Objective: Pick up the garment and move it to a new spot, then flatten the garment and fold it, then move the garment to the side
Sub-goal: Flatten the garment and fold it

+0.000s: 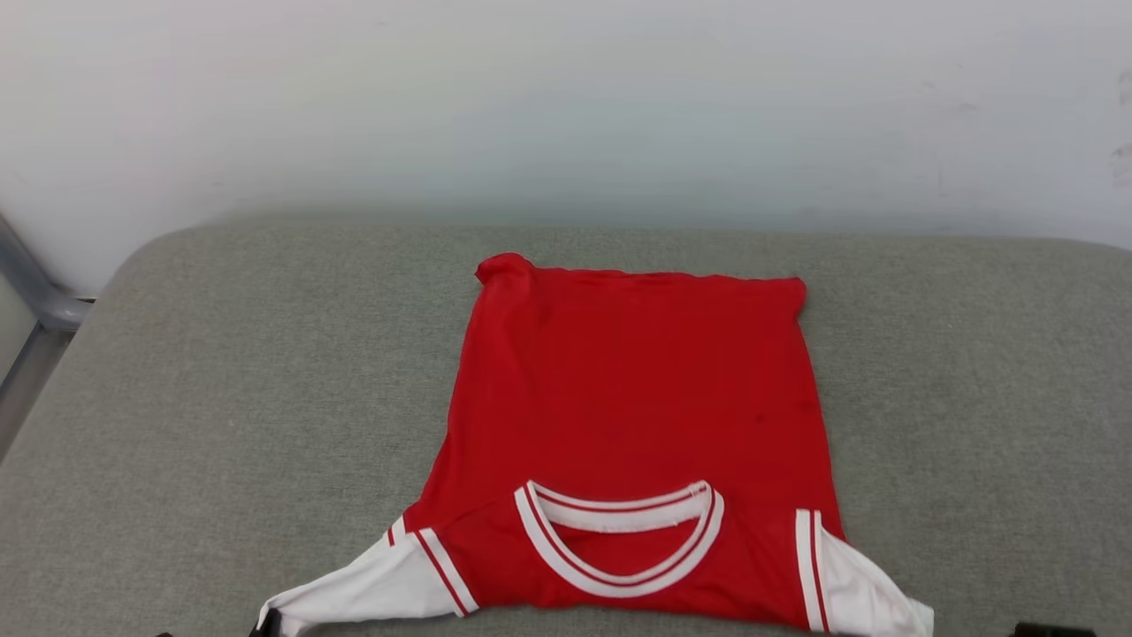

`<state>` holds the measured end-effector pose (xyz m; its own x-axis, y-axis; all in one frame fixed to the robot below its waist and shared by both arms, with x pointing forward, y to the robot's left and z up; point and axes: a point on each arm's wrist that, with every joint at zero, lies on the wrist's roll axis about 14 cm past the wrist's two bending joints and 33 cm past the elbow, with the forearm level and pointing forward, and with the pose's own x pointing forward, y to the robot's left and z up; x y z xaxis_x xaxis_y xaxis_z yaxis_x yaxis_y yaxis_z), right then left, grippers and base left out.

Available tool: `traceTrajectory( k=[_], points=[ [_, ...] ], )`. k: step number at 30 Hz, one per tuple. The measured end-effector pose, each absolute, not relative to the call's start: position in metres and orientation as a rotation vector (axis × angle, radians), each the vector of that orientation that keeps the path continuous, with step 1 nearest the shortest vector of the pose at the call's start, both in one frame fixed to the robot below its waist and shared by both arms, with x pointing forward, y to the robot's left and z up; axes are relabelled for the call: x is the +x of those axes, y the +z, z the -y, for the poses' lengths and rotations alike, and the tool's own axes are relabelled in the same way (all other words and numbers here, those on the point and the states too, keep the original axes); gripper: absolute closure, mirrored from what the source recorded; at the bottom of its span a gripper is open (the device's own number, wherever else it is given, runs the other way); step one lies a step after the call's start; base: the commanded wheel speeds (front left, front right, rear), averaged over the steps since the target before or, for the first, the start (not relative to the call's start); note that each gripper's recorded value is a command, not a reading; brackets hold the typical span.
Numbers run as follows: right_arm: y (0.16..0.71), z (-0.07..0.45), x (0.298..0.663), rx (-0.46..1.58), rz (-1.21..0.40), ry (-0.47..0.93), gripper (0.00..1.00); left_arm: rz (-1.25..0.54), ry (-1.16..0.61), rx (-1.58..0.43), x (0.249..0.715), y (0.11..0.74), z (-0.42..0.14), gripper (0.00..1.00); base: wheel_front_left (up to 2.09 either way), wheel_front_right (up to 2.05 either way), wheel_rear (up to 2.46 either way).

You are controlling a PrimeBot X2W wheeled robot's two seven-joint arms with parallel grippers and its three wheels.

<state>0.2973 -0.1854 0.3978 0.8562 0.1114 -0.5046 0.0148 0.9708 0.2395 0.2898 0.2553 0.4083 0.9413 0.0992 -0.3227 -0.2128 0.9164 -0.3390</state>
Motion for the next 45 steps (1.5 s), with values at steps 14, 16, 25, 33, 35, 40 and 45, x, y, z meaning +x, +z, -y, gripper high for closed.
traceTrajectory(
  k=[14, 16, 25, 33, 35, 40, 45],
  points=[
    [0.439, 0.173, 0.341, 0.209, -0.328, 0.084, 0.0, -0.254, 0.097, -0.348, 0.286, 0.438, -0.235, 1.0, 0.0, 0.0, 0.0],
    [0.448, 0.177, 0.362, 0.215, -0.289, 0.069, 0.0, -0.242, 0.09, -0.345, 0.291, 0.442, -0.234, 1.0, 0.0, 0.0, 0.0],
    [0.456, 0.182, 0.475, 0.213, -0.323, 0.056, 0.0, -0.187, 0.057, -0.357, 0.324, 0.454, -0.225, 1.0, 0.0, 0.0, 0.0],
    [0.431, 0.152, 0.554, 0.188, -0.616, 0.138, 0.0, -0.178, 0.04, -0.372, 0.349, 0.447, -0.221, 1.0, 0.0, 0.0, 0.0],
    [0.426, 0.144, 0.57, 0.169, -0.687, 0.156, 0.0, -0.186, 0.04, -0.37, 0.353, 0.442, -0.222, 1.0, 0.0, 0.0, 0.0],
    [0.407, 0.131, 0.597, 0.113, -0.819, 0.174, 0.0, -0.217, 0.057, -0.37, 0.362, 0.427, -0.226, 1.0, 0.0, 0.0, 0.0],
    [0.371, 0.123, 0.596, 0.098, -0.975, 0.169, 0.0, -0.224, 0.076, -0.358, 0.366, 0.421, -0.232, 1.0, 0.0, 0.0, 0.0]
  ],
)
